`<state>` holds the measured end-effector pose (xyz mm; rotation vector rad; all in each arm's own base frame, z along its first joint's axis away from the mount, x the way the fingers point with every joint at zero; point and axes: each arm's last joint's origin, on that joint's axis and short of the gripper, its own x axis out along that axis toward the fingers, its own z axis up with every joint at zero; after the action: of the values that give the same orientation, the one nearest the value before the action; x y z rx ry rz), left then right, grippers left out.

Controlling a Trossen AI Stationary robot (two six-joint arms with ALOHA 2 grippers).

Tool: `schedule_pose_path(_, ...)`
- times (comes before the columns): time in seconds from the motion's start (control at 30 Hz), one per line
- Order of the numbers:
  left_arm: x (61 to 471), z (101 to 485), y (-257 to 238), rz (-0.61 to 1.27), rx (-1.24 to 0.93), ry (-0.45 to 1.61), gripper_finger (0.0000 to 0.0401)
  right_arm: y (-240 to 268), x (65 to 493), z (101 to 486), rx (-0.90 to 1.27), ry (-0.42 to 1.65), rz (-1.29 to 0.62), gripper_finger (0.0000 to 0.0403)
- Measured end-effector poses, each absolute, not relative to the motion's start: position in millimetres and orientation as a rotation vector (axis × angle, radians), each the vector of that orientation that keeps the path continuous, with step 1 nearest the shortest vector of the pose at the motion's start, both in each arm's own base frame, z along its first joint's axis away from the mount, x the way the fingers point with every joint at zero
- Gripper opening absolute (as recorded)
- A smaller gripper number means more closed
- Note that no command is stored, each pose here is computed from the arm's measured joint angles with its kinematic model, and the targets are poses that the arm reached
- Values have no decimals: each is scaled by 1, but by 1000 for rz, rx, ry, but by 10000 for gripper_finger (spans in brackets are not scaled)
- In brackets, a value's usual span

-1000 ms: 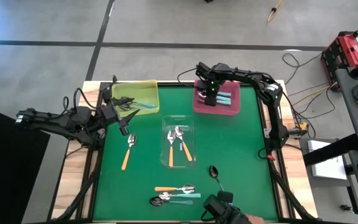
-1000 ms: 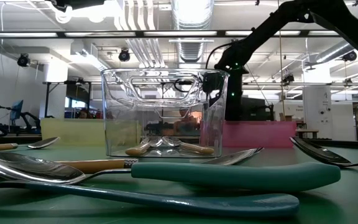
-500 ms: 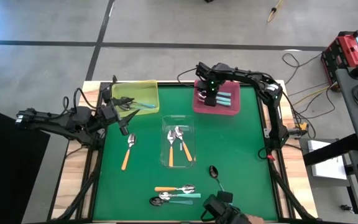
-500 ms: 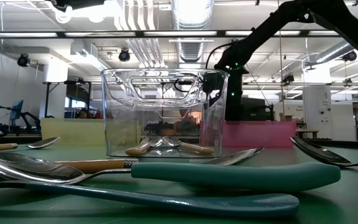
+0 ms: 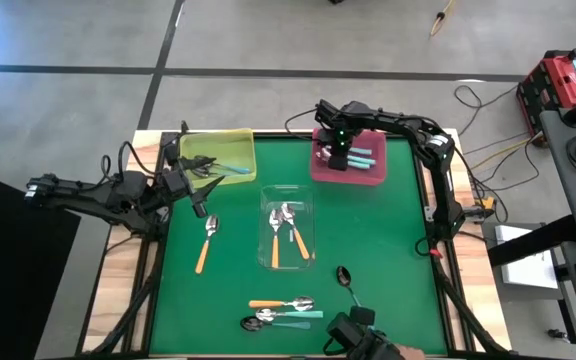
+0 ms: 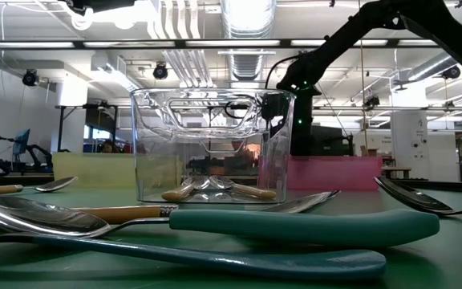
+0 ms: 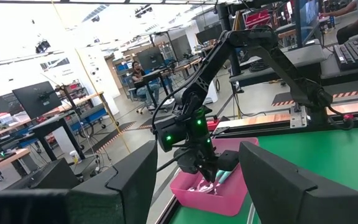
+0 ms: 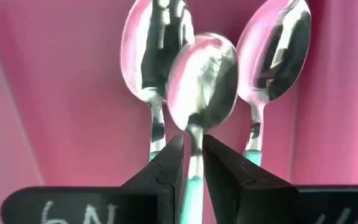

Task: Sort silverware by color (type)
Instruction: Put the left yellow spoon into the transparent bin

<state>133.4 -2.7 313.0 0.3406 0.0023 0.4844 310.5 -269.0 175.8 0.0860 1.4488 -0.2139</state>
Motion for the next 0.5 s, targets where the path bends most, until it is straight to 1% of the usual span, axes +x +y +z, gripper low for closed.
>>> schedule_pose_path(0.27, 133, 313, -3, 485, 341, 3, 210, -268, 309, 184, 84, 1431, -229, 52)
schedule_pose_path(0.37, 133, 313, -3, 484, 341, 3, 210, -264, 308, 198, 82, 1401, -253, 52)
schedule_pose_path(0.5, 134, 313, -3, 484, 340, 4, 210, -254, 307, 225, 65, 1335, -287, 52)
